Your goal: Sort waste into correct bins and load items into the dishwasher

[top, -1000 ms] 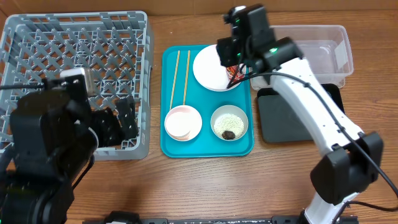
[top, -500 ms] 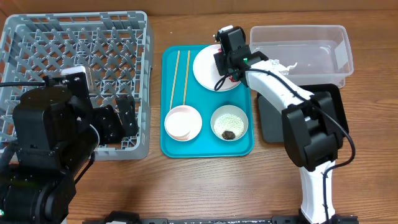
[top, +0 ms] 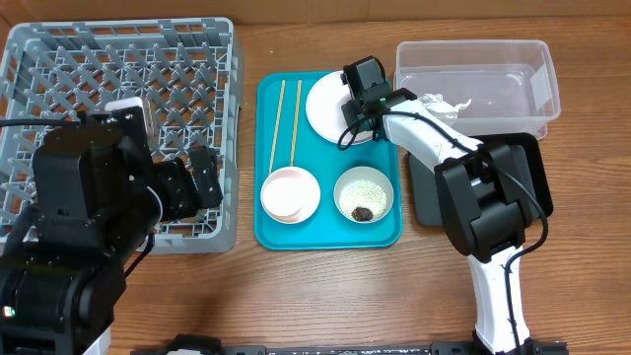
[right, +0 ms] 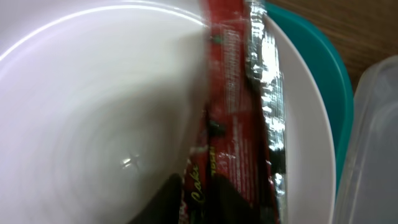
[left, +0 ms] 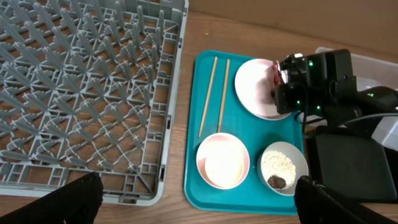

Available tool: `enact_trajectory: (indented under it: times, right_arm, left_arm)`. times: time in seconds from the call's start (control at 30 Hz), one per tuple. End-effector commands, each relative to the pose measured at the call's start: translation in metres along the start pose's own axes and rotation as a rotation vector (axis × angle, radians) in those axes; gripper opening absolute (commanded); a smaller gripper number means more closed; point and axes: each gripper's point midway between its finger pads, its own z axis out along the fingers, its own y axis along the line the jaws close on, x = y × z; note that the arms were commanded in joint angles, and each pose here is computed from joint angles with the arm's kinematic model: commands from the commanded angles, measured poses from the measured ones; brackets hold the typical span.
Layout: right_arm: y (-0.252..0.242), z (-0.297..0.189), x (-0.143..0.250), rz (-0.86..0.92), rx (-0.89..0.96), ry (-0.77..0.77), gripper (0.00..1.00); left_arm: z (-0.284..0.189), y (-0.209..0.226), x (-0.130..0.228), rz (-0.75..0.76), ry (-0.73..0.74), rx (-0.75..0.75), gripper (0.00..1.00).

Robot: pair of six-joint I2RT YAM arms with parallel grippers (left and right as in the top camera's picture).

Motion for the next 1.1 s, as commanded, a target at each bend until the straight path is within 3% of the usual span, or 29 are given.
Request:
enact_trajectory:
  times: [0.0, 0.13, 0.37, 0.5, 0.63, 0.8, 0.93, 1.0, 1.07]
  right_arm:
    - [-0.003, 0.000, 0.001, 0.001, 0.008, 0.006, 0.05]
    - [-0.004, -0.026, -0.021, 0.035, -0.003, -0.045, 0.04]
    - [-0.016, -0.137, -0.081, 0.285, -0.101, -0.203, 0.04]
    - [-0.047, -0.180, -0.094, 0.452, -0.101, -0.271, 0.04]
    - [-0.088, -0.170, -0.081, 0.532, -0.047, -0.232, 0.04]
    - [-0.140, -0.125, -0.043, 0.615, 0.037, -0.111, 0.04]
    - [-0.153, -0.099, -0.023, 0.648, 0.030, -0.038, 0.06]
    - [-0.150, -0.101, -0.027, 0.644, -0.031, -0.043, 0.54]
    - [-0.146, -0.116, -0.041, 0.621, -0.100, -0.085, 0.68]
  left_arm:
    - [0.002, 0.002, 0.003, -0.008, 0.014, -0.015, 1.00]
    - [0.003, 0.002, 0.003, -0.008, 0.021, -0.017, 1.00]
    - [0.005, 0.003, 0.004, -0.008, 0.029, -0.020, 1.00]
    - [0.005, 0.003, 0.005, -0.008, 0.034, -0.021, 1.00]
    - [0.005, 0.000, 0.007, -0.008, 0.042, -0.002, 1.00]
    - [0.005, 0.000, 0.013, -0.016, 0.067, -0.002, 1.00]
    - [0.004, -0.005, 0.018, -0.021, 0.092, 0.028, 1.00]
    - [0.004, -0.007, 0.019, -0.022, 0.097, 0.039, 1.00]
    - [0.004, -0.007, 0.019, -0.021, 0.097, 0.039, 1.00]
